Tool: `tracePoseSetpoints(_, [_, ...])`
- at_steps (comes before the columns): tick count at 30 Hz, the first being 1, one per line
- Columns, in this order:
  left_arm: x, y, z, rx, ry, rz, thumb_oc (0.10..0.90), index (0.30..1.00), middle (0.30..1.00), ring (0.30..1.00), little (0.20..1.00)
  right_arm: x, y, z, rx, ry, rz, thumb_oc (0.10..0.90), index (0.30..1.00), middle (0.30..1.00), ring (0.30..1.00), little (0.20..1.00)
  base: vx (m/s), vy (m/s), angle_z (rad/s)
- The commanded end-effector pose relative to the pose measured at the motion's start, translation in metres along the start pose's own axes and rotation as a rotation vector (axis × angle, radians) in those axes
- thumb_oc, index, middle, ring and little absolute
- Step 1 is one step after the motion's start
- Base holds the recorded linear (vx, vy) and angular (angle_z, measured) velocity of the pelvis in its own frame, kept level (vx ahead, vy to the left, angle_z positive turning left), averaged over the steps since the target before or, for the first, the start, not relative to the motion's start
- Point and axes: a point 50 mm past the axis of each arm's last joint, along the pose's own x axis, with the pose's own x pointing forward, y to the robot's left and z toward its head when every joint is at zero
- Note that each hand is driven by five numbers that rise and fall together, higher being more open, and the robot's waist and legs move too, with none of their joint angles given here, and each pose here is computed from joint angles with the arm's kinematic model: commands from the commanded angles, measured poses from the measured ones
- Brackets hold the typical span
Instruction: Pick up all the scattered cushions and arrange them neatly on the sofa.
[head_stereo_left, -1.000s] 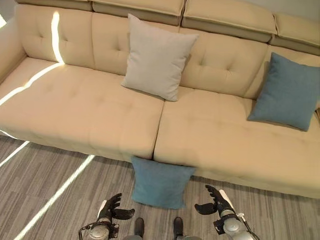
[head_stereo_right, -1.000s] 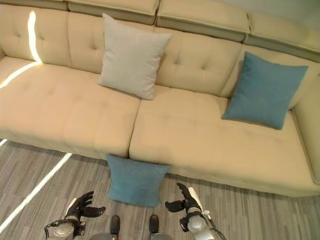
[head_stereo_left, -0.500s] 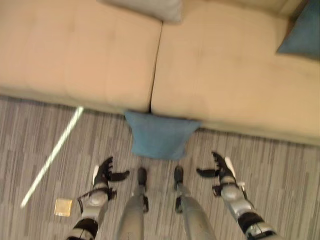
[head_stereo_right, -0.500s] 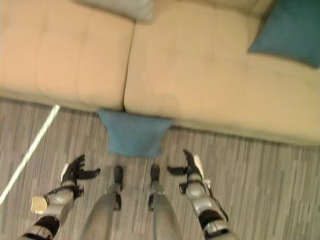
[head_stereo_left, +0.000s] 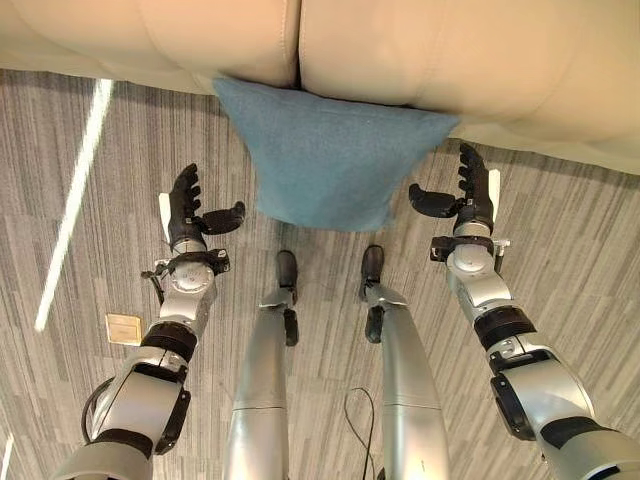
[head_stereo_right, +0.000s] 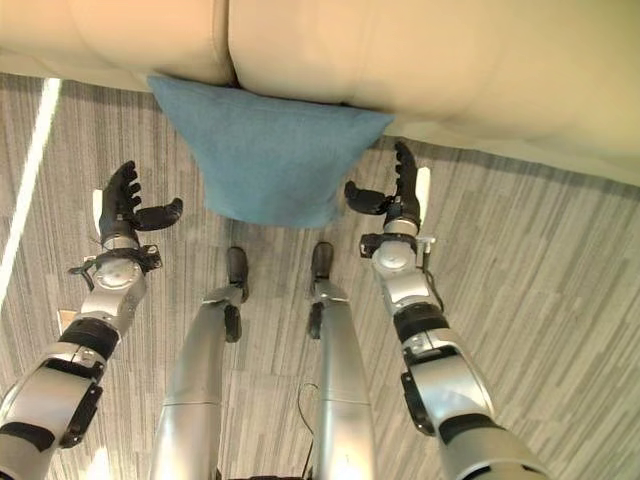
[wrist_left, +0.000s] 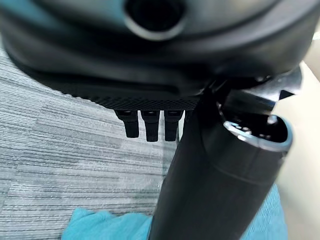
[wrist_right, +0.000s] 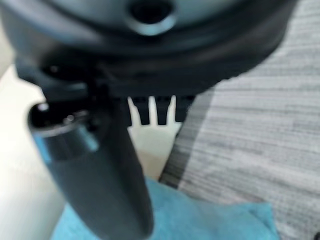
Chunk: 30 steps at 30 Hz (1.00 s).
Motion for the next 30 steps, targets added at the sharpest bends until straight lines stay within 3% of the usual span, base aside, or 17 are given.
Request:
tracePoseSetpoints(1, [-0.012, 0.02, -0.022, 0.01, 0.029, 0.08, 0.8, 0.9, 0.9, 0.9, 0.9, -0.02, -0.007, -0.034, 0.01, 0.054, -0.03, 0.8, 0.9, 0.9, 0.9, 0.9, 0.0, 0.0, 0.0])
tracePoseSetpoints(3, [-0.012, 0.02, -0.022, 0.01, 0.029, 0.08, 0.8, 0.9, 0.9, 0.9, 0.9, -0.02, -0.007, -0.034, 0.01, 0.054, -0.03, 0.8, 0.9, 0.9, 0.9, 0.9, 0.04, 0.01, -0.04])
tracePoseSetpoints(4, [-0.007, 0.005, -0.008, -0.031, 0.007, 0.032, 0.8, 0.9, 0.9, 0.9, 0.9, -0.016, 0.006, -0.021, 0.047, 0.039, 0.013, 0.8, 0.9, 0.9, 0.9, 0.9, 0.08, 0.019, -0.04])
tracePoseSetpoints(12, [-0.003, -0.032, 0.021, -0.114, -0.053, -0.056, 0.8, 0.9, 0.9, 0.9, 0.9, -0.016, 0.037, 0.001, 0.097, 0.002, 0.103, 0.8, 0.9, 0.9, 0.9, 0.9, 0.02, 0.011, 0.04])
tracePoseSetpoints(18, [0.011, -0.06, 0.083, -0.21, -0.185, -0.136, 0.8, 0.9, 0.9, 0.9, 0.9, -0.012, 0.071, 0.053, 0.185, -0.109, 0.218, 0.8, 0.9, 0.9, 0.9, 0.9, 0.0, 0.0, 0.0])
tracePoseSetpoints(19, [0.013, -0.072, 0.117, -0.239, -0.269, -0.182, 0.8, 0.9, 0.9, 0.9, 0.9, -0.014, 0.084, 0.081, 0.231, -0.178, 0.284, 0.499, 0.448, 0.448, 0.448, 0.448, 0.0, 0.0, 0.0])
tracePoseSetpoints(20, [0.011, -0.077, 0.125, -0.245, -0.295, -0.205, 0.596, 0.594, 0.594, 0.594, 0.594, -0.016, 0.089, 0.088, 0.24, -0.204, 0.311, 0.4, 0.3, 0.3, 0.3, 0.3, 0.0, 0.0, 0.0])
tracePoseSetpoints(21, [0.01, -0.08, 0.134, -0.25, -0.322, -0.217, 0.464, 0.396, 0.396, 0.396, 0.396, -0.017, 0.091, 0.096, 0.254, -0.232, 0.327, 0.4, 0.3, 0.3, 0.3, 0.3, 0.0, 0.0, 0.0])
tracePoseSetpoints(22, [0.007, -0.084, 0.141, -0.279, -0.343, -0.236, 0.4, 0.3, 0.3, 0.3, 0.3, -0.019, 0.094, 0.105, 0.276, -0.259, 0.348, 0.4, 0.3, 0.3, 0.3, 0.3, 0.0, 0.0, 0.0])
tracePoseSetpoints(30, [-0.005, -0.086, 0.163, -0.412, -0.426, -0.277, 0.4, 0.3, 0.3, 0.3, 0.3, -0.024, 0.081, 0.123, 0.355, -0.367, 0.355, 0.4, 0.3, 0.3, 0.3, 0.3, -0.01, -0.008, 0.01])
